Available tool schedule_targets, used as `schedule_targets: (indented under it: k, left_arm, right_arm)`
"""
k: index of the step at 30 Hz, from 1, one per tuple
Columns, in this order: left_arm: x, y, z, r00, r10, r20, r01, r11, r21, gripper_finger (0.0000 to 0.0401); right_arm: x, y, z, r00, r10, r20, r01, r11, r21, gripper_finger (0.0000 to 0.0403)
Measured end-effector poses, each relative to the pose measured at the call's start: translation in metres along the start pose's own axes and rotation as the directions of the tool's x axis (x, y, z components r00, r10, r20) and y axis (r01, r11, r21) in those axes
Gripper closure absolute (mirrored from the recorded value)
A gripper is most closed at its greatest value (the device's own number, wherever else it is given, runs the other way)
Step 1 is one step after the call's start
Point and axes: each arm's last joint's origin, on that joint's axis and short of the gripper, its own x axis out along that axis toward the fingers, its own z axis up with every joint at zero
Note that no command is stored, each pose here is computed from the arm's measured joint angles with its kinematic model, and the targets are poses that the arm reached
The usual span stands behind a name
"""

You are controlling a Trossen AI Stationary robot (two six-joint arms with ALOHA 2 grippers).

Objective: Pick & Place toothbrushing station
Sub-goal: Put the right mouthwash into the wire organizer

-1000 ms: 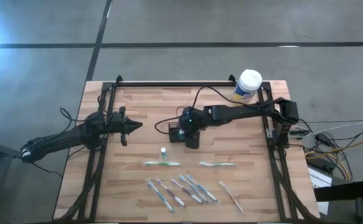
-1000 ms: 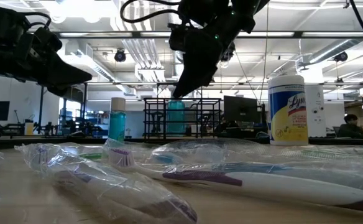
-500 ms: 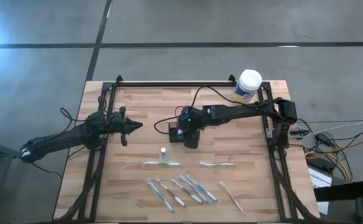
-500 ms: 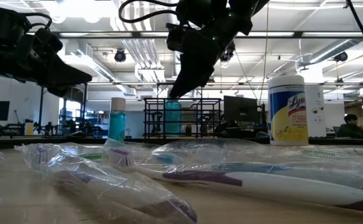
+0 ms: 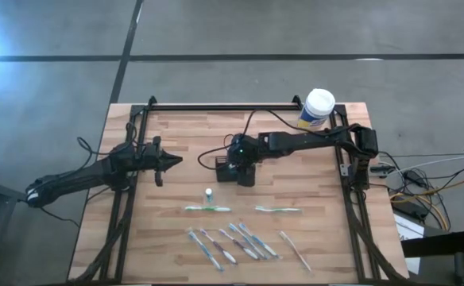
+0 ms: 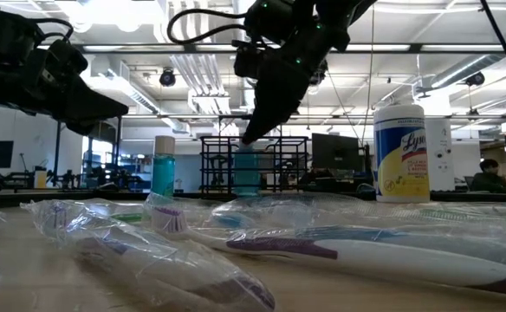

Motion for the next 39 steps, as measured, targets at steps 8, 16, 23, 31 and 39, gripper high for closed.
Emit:
schedule_targets:
  k: [8,16,23,31,39]
  left_arm:
    - [0.001,0.000,-0.001,1.000,0.001,-0.011,-0.001,1.000,0.006,0.0375]
    - [0.001,0.000,-0.002,1.000,0.002,-0.016,-0.002,1.000,0.005,0.0375]
    - [0.001,0.000,-0.002,1.000,0.002,-0.020,-0.002,1.000,0.004,0.0375]
    - [0.001,0.000,-0.002,1.000,0.002,-0.021,-0.002,1.000,0.004,0.0375]
    - [0.002,0.001,-0.003,0.999,0.004,-0.035,-0.004,1.000,0.006,0.0375]
  right_arm:
    - [0.003,0.001,0.002,0.999,0.040,0.028,-0.041,0.999,0.008,0.0312]
    - [0.004,0.001,0.000,0.998,0.055,0.026,-0.056,0.998,0.031,0.0312]
    - [0.006,0.002,-0.004,0.998,0.058,0.015,-0.059,0.997,0.053,0.0312]
    - [0.020,0.001,-0.006,0.998,0.062,0.006,-0.062,0.997,0.051,0.0312]
    - [0.028,0.001,-0.001,0.997,0.083,0.003,-0.083,0.996,0.045,0.0311]
